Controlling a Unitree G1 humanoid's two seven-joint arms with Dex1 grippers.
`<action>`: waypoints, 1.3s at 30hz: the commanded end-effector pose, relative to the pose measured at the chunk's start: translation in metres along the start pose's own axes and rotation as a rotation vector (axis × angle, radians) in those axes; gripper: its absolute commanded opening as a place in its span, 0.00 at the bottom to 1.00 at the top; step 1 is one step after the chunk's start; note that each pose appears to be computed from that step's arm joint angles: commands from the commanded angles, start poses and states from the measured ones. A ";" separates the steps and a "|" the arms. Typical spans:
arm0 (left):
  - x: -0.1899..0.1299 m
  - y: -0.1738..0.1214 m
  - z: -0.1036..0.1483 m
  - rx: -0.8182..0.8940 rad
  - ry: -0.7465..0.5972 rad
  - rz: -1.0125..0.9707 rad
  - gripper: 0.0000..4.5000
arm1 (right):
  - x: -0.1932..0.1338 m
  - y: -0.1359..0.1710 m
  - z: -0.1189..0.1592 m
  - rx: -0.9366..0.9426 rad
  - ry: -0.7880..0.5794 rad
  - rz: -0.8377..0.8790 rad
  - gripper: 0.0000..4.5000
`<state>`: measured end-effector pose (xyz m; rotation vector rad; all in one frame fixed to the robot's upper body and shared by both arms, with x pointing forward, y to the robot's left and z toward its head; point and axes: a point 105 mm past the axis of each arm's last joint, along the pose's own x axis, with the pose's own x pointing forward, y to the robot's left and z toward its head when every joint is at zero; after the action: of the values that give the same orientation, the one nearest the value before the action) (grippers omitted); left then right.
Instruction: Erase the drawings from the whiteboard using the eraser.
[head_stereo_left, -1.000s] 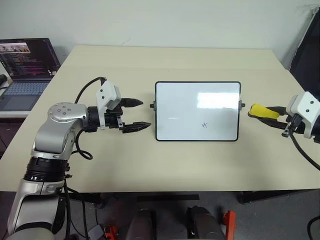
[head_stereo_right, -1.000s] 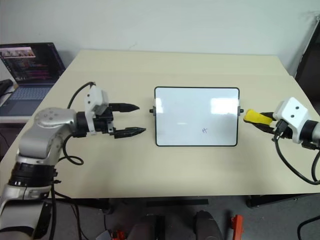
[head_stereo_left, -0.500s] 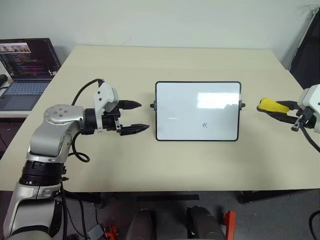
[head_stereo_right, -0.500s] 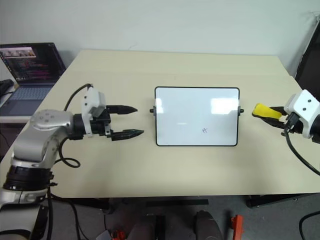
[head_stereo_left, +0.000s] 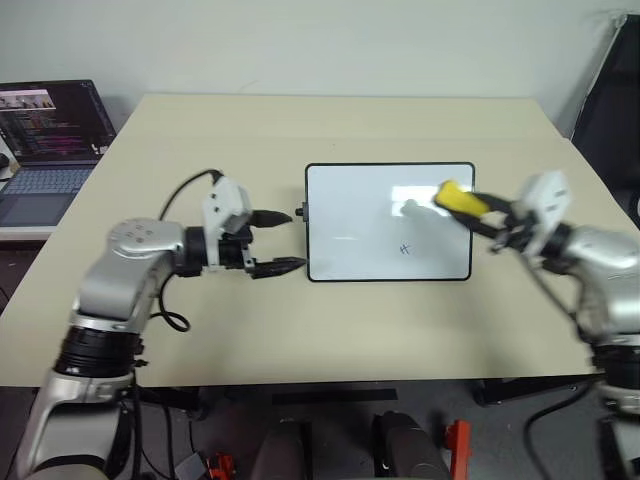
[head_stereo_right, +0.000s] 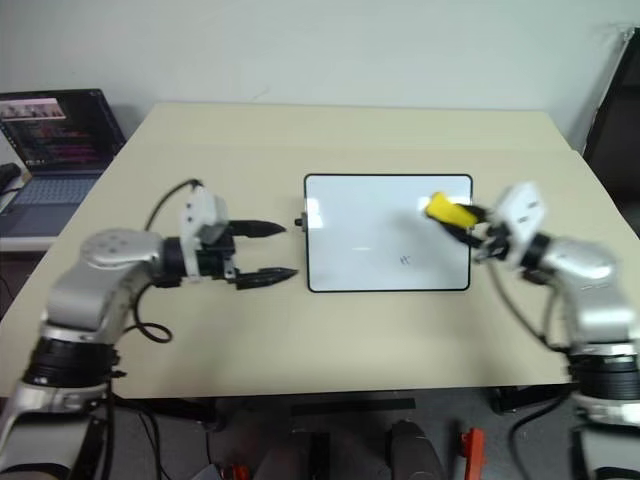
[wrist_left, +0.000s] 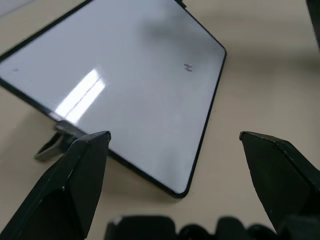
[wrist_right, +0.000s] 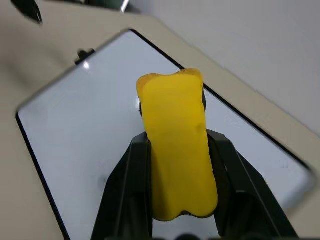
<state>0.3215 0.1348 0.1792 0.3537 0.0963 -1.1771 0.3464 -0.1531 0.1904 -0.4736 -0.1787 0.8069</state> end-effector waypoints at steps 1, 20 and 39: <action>0.001 -0.010 0.007 0.030 -0.015 -0.026 1.00 | 0.001 -0.011 -0.007 -0.119 0.035 -0.095 0.24; 0.008 -0.022 0.002 0.006 -0.010 -0.070 1.00 | 0.011 0.050 -0.093 -0.211 0.326 0.266 0.24; 0.012 -0.020 0.003 0.013 -0.017 -0.074 1.00 | 0.007 0.051 -0.094 -0.229 0.365 0.283 0.24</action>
<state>0.3073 0.1182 0.1624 0.3286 0.1389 -1.2523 0.3639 -0.1536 0.1022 -0.8787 0.0506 0.8627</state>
